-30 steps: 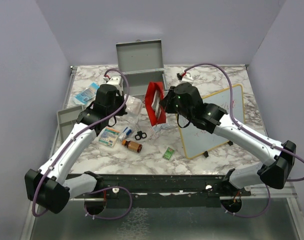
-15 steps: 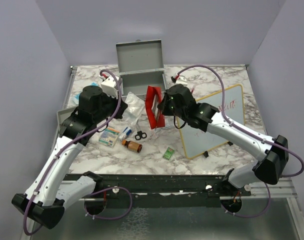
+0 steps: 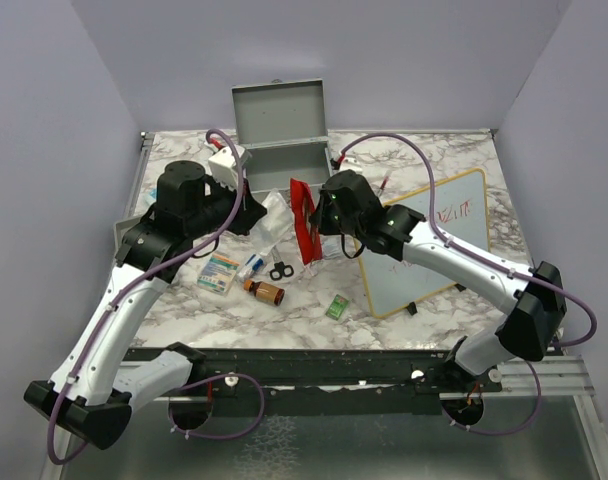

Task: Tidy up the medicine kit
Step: Pick up the medical item at the center of the board, then place the medical item at the medicine pouch.

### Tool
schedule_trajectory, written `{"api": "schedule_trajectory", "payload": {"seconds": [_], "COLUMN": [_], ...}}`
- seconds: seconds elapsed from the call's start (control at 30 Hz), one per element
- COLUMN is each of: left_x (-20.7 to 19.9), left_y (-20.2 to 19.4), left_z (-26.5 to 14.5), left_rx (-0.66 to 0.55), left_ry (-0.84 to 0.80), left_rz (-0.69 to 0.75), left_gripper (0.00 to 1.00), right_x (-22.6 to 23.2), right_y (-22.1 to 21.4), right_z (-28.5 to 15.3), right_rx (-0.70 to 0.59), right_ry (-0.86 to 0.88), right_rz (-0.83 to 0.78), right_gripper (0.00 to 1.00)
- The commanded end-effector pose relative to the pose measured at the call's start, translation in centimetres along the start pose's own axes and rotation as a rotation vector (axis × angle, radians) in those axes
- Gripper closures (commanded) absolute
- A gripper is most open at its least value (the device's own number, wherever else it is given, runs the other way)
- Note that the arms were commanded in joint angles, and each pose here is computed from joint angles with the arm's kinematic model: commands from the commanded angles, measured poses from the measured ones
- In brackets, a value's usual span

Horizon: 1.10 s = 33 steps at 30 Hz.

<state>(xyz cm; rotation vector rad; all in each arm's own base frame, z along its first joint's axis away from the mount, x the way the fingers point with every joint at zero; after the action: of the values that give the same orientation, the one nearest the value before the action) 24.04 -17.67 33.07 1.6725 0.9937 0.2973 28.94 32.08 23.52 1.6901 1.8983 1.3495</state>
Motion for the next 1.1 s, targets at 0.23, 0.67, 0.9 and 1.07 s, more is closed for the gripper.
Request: {"api": "schedule_trajectory", "payload": {"seconds": [0.23,0.67,0.9,1.07], "left_x": [0.8,0.0,1.2,3.4], "left_y": [1.6,2.9,2.2,1.3], "left_z": [-1.8,-1.7,1.0,2.7], "left_rx": [-0.065,-0.147,-0.176,-0.177], "left_ry": [0.131,0.095,0.105,0.204], "left_rz": [-0.110,-0.180,-0.247,-0.288], "left_gripper": [1.00,1.00,1.00,1.00], "right_x": [-1.1,-0.1,0.9,1.3], "right_y": [1.4,1.8,1.9,1.9], "right_z": [0.7,2.0,2.1,2.2], "right_rx": [-0.037,-0.027,-0.022,-0.017], "right_ry": [-0.123,-0.115,-0.071,-0.060], "right_rz": [0.026,0.045,0.079,0.094], "right_gripper": [1.00,1.00,1.00,1.00]}}
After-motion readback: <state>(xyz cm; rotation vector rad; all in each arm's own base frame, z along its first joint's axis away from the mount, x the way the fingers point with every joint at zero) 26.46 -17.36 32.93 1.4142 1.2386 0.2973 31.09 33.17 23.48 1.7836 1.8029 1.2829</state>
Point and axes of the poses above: each gripper's point midway between its finger pads, its own z axis out along the fingers, its own x axis along the line the jaws close on, y = z × x, the point moved 2 cm from there along -z, back along the fingers
